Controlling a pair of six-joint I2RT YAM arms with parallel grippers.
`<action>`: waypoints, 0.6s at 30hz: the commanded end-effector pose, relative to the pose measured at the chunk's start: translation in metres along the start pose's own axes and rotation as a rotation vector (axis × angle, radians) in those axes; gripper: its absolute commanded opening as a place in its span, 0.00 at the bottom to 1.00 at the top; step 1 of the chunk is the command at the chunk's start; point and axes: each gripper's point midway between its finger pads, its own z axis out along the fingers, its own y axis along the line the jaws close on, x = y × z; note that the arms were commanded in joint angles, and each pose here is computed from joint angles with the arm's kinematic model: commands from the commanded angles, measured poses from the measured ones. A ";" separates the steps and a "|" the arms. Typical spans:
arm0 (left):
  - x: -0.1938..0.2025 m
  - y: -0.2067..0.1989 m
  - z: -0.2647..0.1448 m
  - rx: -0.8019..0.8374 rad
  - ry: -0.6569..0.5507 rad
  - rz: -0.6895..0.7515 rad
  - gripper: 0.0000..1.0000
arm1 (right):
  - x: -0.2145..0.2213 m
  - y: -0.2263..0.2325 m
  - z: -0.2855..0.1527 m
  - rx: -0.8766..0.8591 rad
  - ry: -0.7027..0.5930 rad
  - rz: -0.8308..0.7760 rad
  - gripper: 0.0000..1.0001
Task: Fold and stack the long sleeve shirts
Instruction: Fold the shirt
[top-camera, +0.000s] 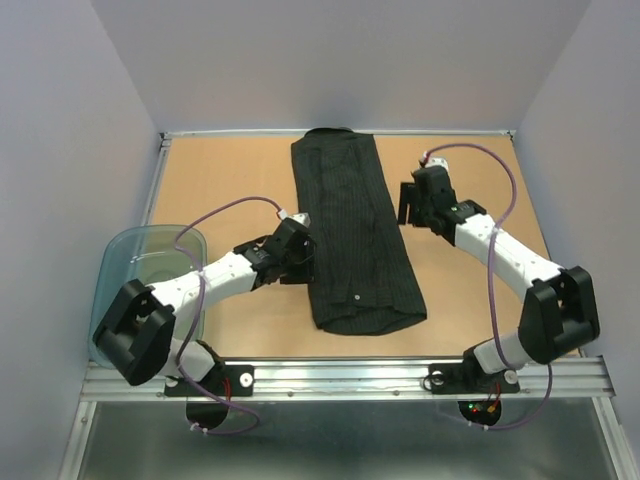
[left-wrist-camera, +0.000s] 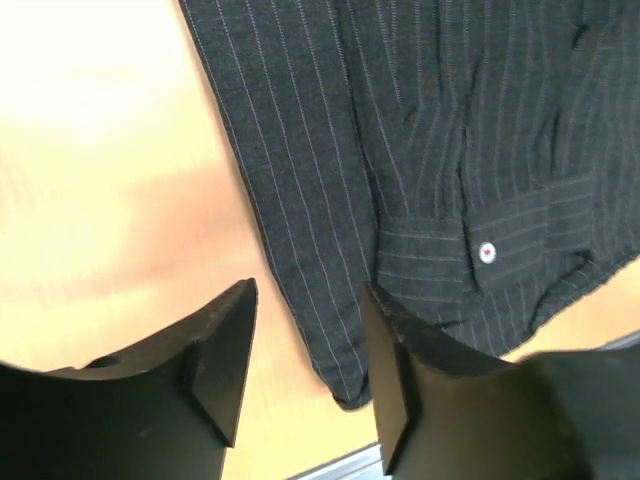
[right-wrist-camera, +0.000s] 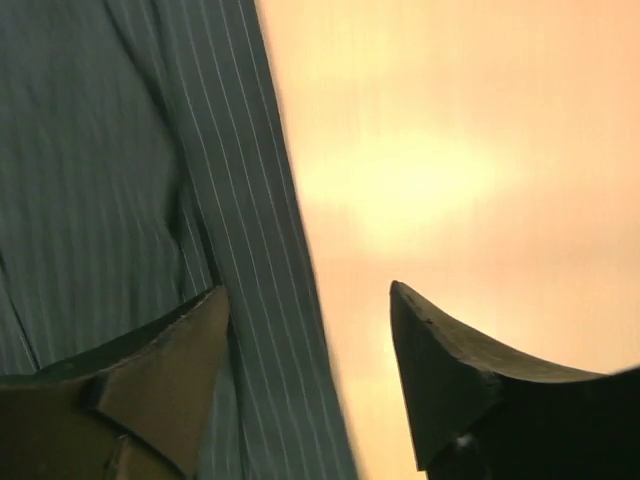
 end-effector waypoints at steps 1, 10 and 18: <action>0.000 0.000 0.020 0.007 0.021 -0.018 0.49 | 0.083 -0.012 -0.025 -0.012 0.176 0.096 0.67; 0.002 0.004 0.056 -0.051 0.080 0.010 0.39 | 0.162 -0.026 -0.051 -0.043 0.291 0.174 0.63; 0.000 0.043 0.064 -0.188 0.091 0.007 0.26 | 0.184 -0.017 -0.060 -0.113 0.354 0.215 0.62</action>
